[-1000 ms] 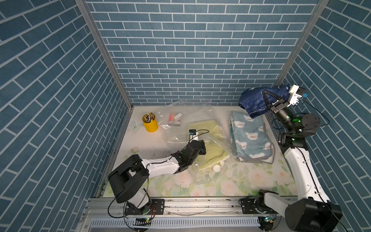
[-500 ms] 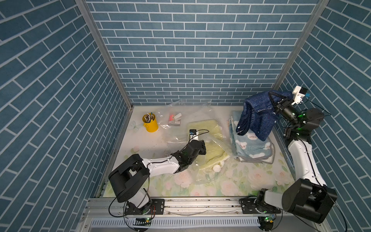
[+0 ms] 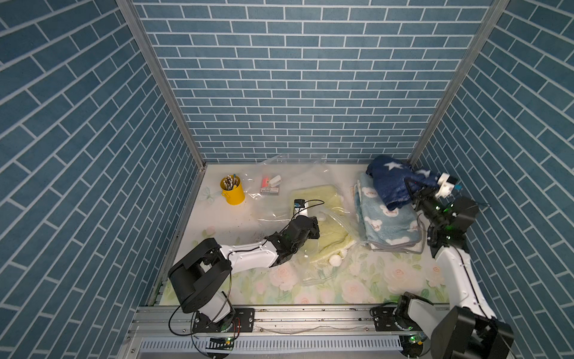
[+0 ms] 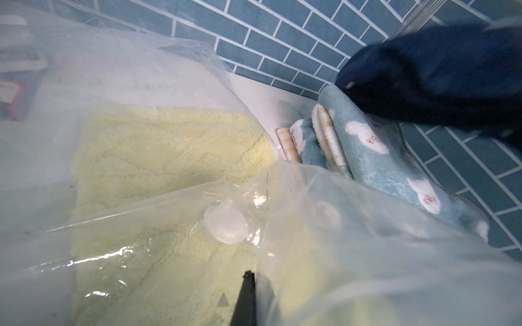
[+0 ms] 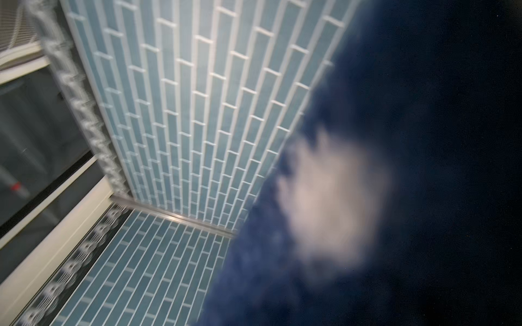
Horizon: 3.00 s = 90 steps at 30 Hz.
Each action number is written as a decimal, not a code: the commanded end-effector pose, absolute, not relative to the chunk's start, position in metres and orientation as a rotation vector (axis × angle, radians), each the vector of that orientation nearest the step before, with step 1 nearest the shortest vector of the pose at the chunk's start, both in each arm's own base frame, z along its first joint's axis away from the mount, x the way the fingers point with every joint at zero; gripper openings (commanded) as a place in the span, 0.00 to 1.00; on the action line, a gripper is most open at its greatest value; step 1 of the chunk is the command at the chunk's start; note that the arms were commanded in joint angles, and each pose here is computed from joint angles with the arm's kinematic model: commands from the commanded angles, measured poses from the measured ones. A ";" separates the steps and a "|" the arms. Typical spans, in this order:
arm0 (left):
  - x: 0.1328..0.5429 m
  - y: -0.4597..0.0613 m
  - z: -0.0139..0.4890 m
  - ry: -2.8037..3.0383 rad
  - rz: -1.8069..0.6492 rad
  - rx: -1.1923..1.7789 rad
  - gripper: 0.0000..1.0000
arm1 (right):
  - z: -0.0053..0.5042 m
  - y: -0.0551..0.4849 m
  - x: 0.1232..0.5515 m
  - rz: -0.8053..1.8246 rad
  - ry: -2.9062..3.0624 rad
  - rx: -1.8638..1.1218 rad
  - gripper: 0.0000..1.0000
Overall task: Take the blanket out of the vacuum bag
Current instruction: Place the blanket at the center of the board.
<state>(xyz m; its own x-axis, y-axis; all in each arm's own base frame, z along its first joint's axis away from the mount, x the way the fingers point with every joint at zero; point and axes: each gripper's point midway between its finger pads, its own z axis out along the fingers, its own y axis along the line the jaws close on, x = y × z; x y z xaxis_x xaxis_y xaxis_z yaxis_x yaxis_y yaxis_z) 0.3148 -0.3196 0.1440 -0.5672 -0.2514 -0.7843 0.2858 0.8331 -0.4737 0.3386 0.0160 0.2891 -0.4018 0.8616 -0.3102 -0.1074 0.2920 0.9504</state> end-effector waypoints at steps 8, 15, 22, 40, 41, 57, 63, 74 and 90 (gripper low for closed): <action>0.307 -0.304 0.148 2.030 -0.733 -0.008 0.00 | 0.259 -0.011 0.330 1.041 1.662 0.844 0.00; 0.308 -0.305 0.150 2.019 -0.733 -0.001 0.00 | 0.286 -0.002 0.327 1.086 1.665 0.790 0.00; 0.307 -0.303 0.153 1.998 -0.743 -0.004 0.00 | 0.241 0.002 0.297 1.005 1.780 0.857 0.26; 0.310 -0.289 0.174 1.957 -0.751 -0.011 0.00 | 0.230 -0.006 0.241 0.631 1.959 0.721 0.73; 0.310 -0.289 0.173 1.960 -0.751 -0.013 0.00 | 0.238 0.000 0.242 0.660 1.946 0.670 0.71; 0.313 -0.291 0.167 1.991 -0.791 -0.023 0.00 | 0.353 0.009 0.232 0.526 1.808 0.416 0.55; 0.314 -0.293 0.163 2.006 -0.790 -0.022 0.00 | 0.319 0.030 0.264 0.671 1.879 0.319 0.50; 0.316 -0.294 0.158 2.024 -0.771 -0.029 0.00 | 0.239 0.064 0.387 -0.202 2.228 0.095 0.56; 0.323 -0.295 0.148 2.044 -0.728 -0.006 0.00 | 0.162 0.054 0.488 -0.679 2.288 -0.025 0.27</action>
<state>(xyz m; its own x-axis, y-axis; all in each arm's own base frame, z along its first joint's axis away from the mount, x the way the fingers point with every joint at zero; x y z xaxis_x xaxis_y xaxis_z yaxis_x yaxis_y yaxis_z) 0.3178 -0.2983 0.1505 -0.5678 -0.2986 -0.7671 0.2796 0.8065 -0.5209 0.4801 0.0617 0.1457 -0.7504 -0.1985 -0.6305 0.1369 0.8865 -0.4421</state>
